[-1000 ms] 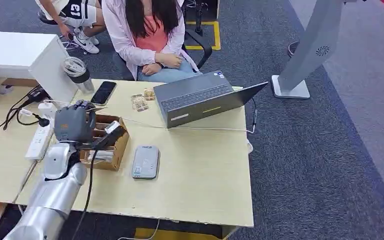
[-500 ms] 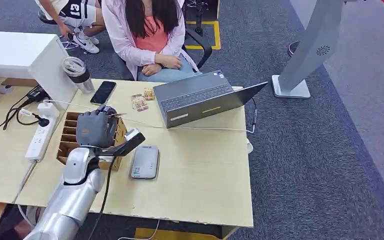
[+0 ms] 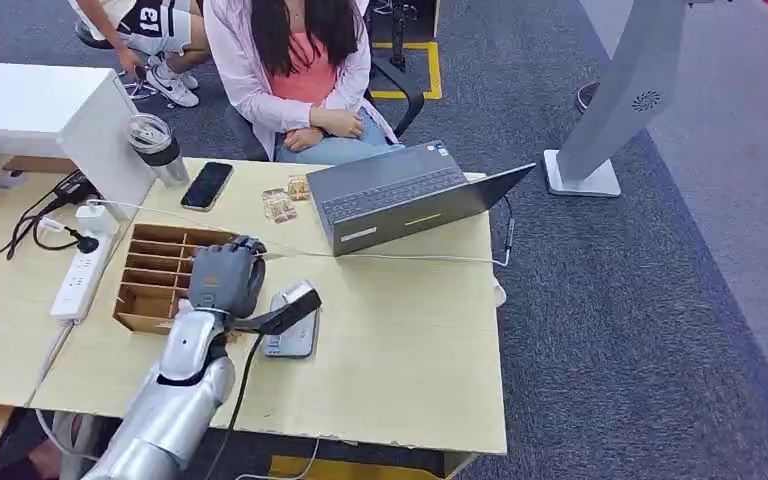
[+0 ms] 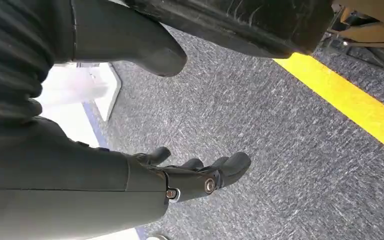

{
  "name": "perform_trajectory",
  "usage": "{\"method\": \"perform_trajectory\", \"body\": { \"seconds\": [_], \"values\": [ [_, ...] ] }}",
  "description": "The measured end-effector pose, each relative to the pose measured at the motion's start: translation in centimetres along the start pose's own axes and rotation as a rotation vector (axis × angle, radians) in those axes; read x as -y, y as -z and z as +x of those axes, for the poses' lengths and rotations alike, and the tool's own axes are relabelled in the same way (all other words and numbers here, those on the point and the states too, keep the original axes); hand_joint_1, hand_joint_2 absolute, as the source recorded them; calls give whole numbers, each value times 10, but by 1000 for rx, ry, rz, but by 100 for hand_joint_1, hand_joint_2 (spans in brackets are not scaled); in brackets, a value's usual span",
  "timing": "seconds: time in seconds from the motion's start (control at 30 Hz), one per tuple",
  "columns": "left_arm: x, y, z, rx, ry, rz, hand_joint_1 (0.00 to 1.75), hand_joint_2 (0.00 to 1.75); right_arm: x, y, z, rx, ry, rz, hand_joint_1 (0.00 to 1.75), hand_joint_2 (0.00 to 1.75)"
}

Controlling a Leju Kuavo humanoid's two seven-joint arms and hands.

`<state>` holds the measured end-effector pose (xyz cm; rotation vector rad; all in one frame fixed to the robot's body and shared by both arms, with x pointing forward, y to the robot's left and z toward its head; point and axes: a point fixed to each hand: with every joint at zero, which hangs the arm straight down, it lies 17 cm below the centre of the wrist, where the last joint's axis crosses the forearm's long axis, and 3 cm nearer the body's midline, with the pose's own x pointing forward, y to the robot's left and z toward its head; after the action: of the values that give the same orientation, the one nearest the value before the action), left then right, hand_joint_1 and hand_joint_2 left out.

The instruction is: Pass the card to the sensor for recognition and then transmit it.

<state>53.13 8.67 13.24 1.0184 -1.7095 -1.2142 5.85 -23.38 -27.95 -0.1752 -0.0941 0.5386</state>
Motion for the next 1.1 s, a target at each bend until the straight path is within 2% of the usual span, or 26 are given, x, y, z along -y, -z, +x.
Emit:
{"method": "perform_trajectory", "body": {
  "seconds": [0.43,0.87,1.1],
  "values": [
    [50,-27,39,45,-19,-119,175,175,0,0,0,-3,-5,1,0,175],
    [90,-55,43,24,-42,-231,175,175,0,0,0,-9,-13,3,0,175],
    [99,-59,38,-8,-44,-270,175,175,0,0,-1,-11,-7,5,0,175]
  ]
}}
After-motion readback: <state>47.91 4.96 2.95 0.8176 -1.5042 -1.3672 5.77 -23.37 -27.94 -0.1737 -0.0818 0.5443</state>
